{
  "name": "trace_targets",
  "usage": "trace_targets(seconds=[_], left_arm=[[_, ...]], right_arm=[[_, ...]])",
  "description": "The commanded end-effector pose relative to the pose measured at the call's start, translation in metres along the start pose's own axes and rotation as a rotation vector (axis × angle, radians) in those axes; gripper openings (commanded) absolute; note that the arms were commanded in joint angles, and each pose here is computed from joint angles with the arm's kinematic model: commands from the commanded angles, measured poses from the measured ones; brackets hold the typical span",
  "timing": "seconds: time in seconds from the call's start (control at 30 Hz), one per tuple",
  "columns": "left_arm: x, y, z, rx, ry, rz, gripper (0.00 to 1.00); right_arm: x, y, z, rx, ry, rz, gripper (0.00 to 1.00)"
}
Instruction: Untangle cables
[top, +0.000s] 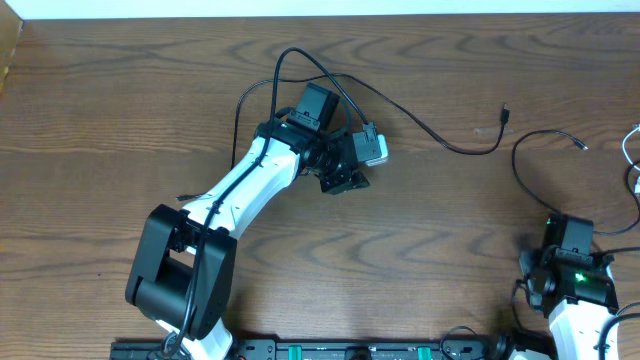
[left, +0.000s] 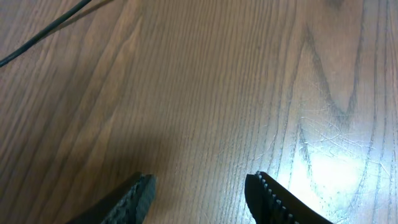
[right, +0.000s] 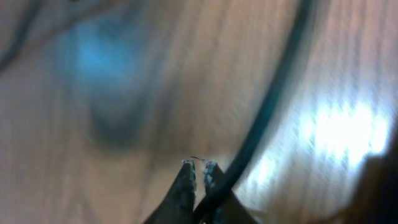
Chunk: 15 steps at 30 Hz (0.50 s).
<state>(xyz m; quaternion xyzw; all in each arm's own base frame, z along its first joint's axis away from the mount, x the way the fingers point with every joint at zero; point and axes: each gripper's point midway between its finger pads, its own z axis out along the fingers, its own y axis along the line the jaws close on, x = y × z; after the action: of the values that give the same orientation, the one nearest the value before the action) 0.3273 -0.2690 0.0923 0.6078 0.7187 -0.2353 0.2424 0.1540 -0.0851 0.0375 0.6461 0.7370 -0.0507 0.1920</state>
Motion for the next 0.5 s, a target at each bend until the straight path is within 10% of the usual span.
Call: trace_targets(seconds=[0.0,0.3,0.47], left_arm=[[0.002,0.0,0.002,0.005,0.01,-0.005,0.53],[0.002,-0.001,0.002,0.008,0.013,-0.008,0.53],[0.003,-0.001,0.002,0.009,0.014,-0.009,0.53]], right_arm=[[-0.015,0.005,-0.001,-0.009,-0.08,-0.025,0.01],[-0.103,0.102,-0.083,-0.218,-0.361,-0.351,0.01],[-0.172,0.147,-0.132,-0.277,-0.485,-0.222,0.01]])
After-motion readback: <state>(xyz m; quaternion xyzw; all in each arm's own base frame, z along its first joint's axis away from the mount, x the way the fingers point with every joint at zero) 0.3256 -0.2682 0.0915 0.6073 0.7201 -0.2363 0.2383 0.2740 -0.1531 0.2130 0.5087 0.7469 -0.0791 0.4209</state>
